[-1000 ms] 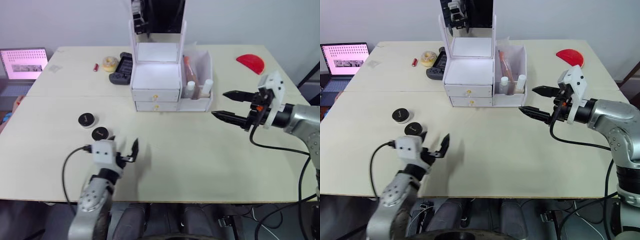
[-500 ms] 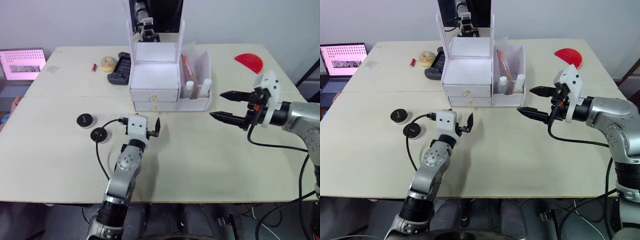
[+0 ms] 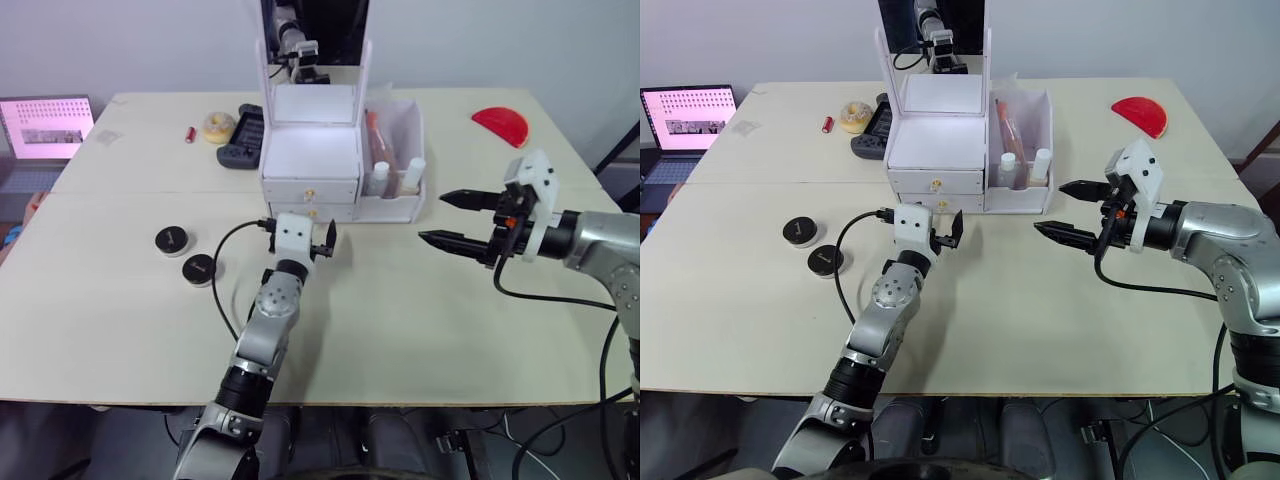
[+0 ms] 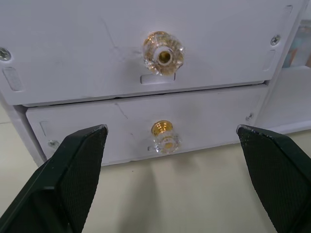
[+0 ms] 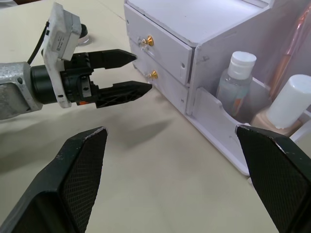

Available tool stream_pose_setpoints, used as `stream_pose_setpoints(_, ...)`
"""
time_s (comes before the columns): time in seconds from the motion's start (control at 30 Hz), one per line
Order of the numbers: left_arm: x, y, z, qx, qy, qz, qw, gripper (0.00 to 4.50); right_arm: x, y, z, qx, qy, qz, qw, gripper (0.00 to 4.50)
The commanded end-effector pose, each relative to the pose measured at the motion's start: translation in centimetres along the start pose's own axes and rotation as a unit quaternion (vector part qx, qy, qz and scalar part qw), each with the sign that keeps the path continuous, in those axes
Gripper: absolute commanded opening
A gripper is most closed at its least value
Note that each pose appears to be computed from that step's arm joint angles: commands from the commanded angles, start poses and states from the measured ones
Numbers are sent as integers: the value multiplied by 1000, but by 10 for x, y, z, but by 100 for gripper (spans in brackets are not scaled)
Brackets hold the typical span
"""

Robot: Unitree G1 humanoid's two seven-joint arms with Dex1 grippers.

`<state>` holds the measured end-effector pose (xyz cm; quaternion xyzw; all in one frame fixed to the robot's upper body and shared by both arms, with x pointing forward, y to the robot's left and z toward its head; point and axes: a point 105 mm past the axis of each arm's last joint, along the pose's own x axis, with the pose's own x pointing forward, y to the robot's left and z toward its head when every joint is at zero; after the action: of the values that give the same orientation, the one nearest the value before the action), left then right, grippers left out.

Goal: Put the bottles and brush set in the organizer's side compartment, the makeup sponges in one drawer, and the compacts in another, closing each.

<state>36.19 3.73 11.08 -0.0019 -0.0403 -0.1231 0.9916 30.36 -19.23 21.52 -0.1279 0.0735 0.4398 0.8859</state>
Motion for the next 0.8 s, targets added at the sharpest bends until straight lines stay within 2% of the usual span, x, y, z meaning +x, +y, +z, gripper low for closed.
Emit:
stream_pose_setpoints(0.03, 3, -13, 14, -26, -27, -5, 999, 447, -7, 0, 14, -22, -18, -8, 1000, 450)
stream_pose_setpoints(0.23, 6, -15, 15, -21, -31, -7, 999, 447, -8, 1, 13, -21, -17, -7, 1000, 450)
stream_pose_setpoints(0.27, 6, -15, 14, -23, -29, -5, 999, 424, -8, 1, 13, -21, -18, -7, 1000, 450)
stream_pose_setpoints(0.37, 5, -13, 12, -17, -25, 1, 1000, 321, -9, 1, 14, -22, -19, -6, 1000, 450)
stream_pose_setpoints(0.4, 4, -12, 11, -16, -24, 4, 1000, 259, -9, 1, 14, -22, -19, -6, 1000, 450)
stream_pose_setpoints(0.57, 3, -7, 4, 4, -10, 17, 1000, 2, -9, 2, 15, -22, -21, -5, 1000, 450)
stream_pose_setpoints(0.8, 2, -7, 6, 18, -17, 16, 1000, 2, -9, 2, 15, -22, -20, -6, 1000, 450)
